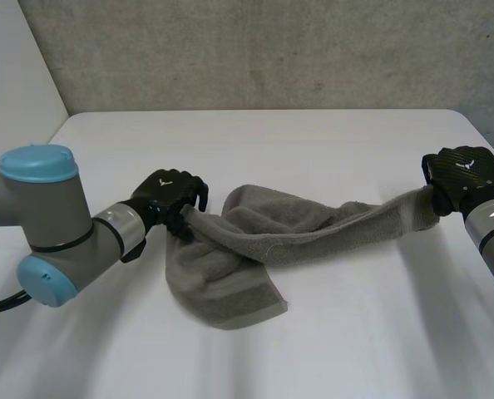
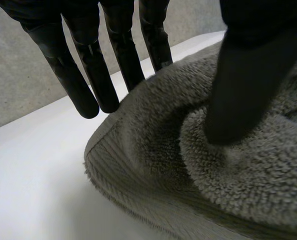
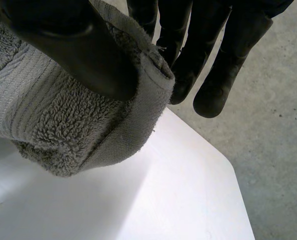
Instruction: Fold the towel.
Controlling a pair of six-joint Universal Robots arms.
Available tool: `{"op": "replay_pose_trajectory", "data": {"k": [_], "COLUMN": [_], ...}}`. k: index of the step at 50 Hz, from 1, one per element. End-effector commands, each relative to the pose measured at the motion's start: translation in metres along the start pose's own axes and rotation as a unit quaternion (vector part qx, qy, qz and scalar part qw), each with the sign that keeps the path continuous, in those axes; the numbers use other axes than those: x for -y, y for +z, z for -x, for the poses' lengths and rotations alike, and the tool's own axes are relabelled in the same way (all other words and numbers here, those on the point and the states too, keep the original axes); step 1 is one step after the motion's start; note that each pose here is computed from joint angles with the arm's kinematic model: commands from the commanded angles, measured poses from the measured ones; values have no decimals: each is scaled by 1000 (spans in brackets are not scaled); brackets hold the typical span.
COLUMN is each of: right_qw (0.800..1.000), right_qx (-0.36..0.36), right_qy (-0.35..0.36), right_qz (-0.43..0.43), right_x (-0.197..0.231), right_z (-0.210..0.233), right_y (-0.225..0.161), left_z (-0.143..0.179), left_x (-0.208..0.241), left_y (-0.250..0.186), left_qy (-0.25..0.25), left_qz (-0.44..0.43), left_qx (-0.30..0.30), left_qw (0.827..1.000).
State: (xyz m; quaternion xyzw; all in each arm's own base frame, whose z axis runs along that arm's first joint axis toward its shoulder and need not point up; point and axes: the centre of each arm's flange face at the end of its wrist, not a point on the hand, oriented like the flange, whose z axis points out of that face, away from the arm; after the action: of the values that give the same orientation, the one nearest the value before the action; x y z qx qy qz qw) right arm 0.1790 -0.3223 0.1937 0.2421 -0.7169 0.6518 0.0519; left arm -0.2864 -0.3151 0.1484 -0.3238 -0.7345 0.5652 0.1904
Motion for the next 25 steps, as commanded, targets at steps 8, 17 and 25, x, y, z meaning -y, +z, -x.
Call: {"op": "replay_pose_trajectory", "data": {"k": [8,17,25], "right_qw": [988,896,890], "right_qx": [-42,-217,-203], "right_qy": [-74,-68,-66], "right_qz": [-125,-381,-403], "right_x": [65,171,183], "right_z": [-15,-54,-46], "right_y": [44,54,51], "left_z": [24,65,38], "left_x": [57,194,214], "left_y": [30,3,-21], "left_qy": [61,115,110], "left_qz": [-108,-376,-419], "left_qx": [41,210,202], "left_qw": [991,895,878]}}
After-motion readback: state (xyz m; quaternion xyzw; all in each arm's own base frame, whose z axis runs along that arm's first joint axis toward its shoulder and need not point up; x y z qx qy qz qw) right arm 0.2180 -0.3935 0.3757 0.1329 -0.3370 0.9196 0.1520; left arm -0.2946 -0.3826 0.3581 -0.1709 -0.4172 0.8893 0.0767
